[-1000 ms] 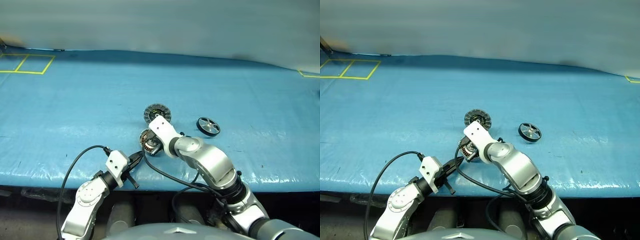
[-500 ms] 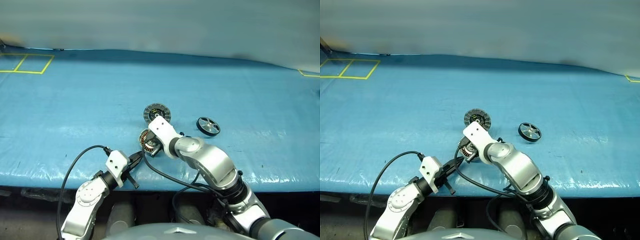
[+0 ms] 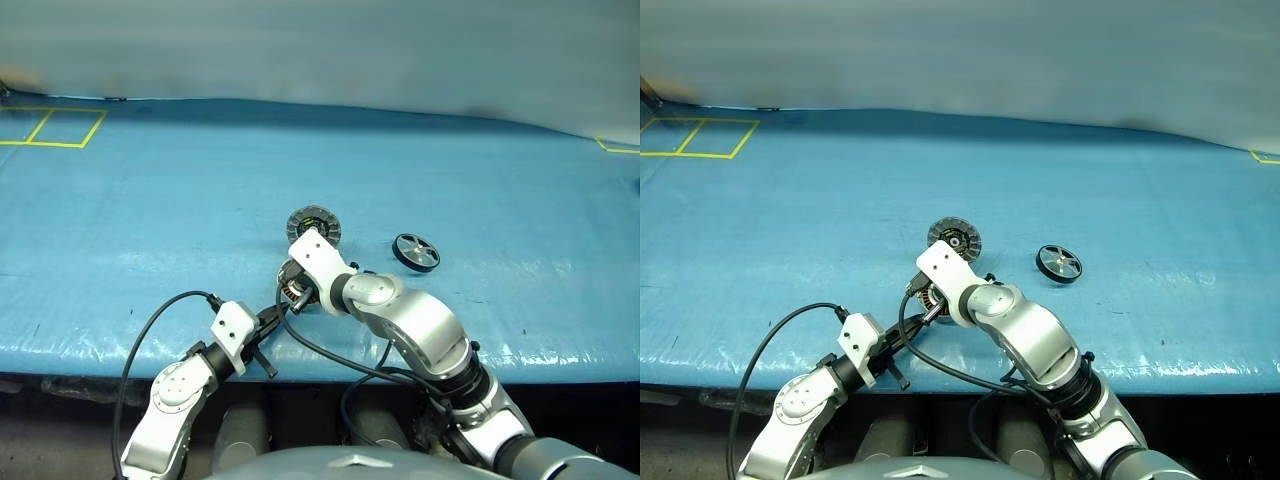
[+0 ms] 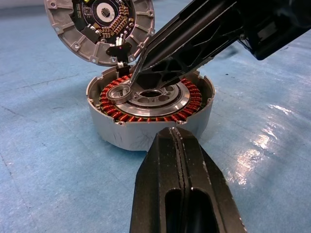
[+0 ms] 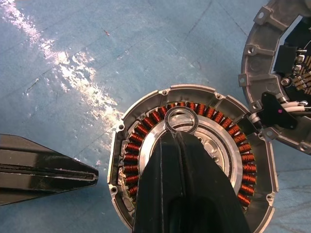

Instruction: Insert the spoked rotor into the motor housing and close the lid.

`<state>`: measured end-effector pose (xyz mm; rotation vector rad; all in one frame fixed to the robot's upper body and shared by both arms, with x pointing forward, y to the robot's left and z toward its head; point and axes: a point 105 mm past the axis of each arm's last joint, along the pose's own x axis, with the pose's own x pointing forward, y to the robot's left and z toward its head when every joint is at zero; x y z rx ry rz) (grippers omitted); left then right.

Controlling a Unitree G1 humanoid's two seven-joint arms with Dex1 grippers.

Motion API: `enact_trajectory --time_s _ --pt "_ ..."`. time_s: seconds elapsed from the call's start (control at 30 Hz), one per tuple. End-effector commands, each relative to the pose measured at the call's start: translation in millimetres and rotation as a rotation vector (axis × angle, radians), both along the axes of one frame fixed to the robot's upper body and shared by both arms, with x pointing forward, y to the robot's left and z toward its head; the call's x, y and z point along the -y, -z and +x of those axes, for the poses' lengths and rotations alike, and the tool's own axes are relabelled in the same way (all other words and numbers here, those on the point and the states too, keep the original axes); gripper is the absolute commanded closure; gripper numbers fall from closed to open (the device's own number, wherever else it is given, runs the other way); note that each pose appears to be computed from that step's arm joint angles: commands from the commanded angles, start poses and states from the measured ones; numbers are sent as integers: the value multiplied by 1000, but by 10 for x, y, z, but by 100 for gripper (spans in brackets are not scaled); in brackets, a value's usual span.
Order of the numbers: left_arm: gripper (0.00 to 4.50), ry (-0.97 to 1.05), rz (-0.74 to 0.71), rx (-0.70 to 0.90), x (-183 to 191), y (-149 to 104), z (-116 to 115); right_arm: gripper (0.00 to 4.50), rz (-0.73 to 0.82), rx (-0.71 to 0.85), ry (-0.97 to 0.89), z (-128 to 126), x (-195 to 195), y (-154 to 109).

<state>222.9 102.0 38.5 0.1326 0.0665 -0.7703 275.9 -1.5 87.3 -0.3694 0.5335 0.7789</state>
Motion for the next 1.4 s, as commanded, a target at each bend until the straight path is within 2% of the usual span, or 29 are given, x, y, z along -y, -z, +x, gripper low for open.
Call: enact_trajectory --time_s 0.03,0.43,0.73,1.4 --pt "450 4 -4 16 3 -40 1 446 9 39 -1 25 6 -74" --pt "450 2 -6 17 5 -41 11 446 46 94 1 107 -52 -243" --pt "450 -2 -9 19 7 -41 14 446 16 74 -27 154 -139 -132" --pt "450 -8 -10 12 19 -14 17 446 -101 60 -64 105 47 -45"
